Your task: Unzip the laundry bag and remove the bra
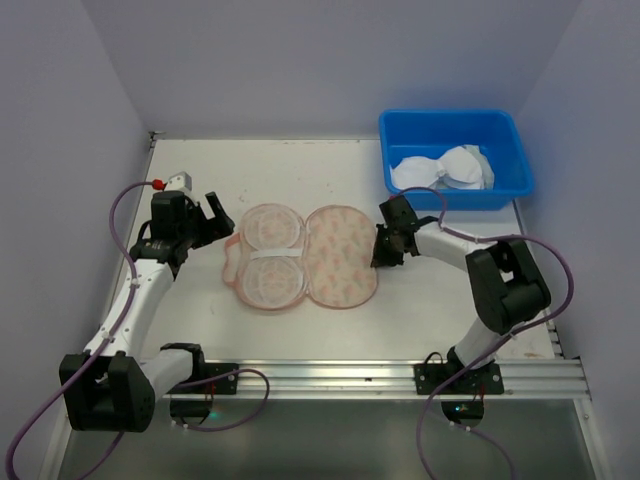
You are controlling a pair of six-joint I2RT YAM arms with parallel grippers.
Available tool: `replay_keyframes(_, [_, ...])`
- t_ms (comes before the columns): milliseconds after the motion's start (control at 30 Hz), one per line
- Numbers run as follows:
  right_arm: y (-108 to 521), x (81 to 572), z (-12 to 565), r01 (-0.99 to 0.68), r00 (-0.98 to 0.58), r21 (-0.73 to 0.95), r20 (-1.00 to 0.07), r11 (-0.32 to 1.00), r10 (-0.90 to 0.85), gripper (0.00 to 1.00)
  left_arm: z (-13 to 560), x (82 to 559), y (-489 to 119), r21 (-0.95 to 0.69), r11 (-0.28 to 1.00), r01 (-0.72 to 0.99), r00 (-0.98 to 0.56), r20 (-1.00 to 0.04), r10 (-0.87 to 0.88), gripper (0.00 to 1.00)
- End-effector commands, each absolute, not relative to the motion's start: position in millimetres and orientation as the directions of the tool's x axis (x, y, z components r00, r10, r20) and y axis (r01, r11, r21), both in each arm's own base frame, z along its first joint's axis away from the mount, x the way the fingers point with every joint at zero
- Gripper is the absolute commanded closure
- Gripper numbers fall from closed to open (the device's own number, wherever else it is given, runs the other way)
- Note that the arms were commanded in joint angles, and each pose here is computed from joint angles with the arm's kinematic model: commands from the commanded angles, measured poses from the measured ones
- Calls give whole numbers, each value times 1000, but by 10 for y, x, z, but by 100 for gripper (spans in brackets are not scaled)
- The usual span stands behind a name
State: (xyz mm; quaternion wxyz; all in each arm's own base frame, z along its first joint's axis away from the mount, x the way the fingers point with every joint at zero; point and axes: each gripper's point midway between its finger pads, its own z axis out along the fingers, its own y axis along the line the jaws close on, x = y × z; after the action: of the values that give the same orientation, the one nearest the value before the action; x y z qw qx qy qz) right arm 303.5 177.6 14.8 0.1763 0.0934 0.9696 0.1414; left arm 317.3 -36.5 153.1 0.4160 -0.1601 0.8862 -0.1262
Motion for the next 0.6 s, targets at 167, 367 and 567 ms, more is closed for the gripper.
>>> replay_keyframes(167, [1409,3215,1182,64,-811,177,-564,982,155,100,1670,3244,-324,-348,925,-151,-555,-745,-371,0])
replay_keyframes(367, [1298,3262,1888,-16,-725,134,-684,991,81,100,1678,3245,-329,-350,925,-148,-553,-746,-371,0])
replay_keyframes(567, [1778,3201,2206,-201,-721,298,-690,933,65,100,1674,3245,-335,-353,924,-147,-555,-744,-372,0])
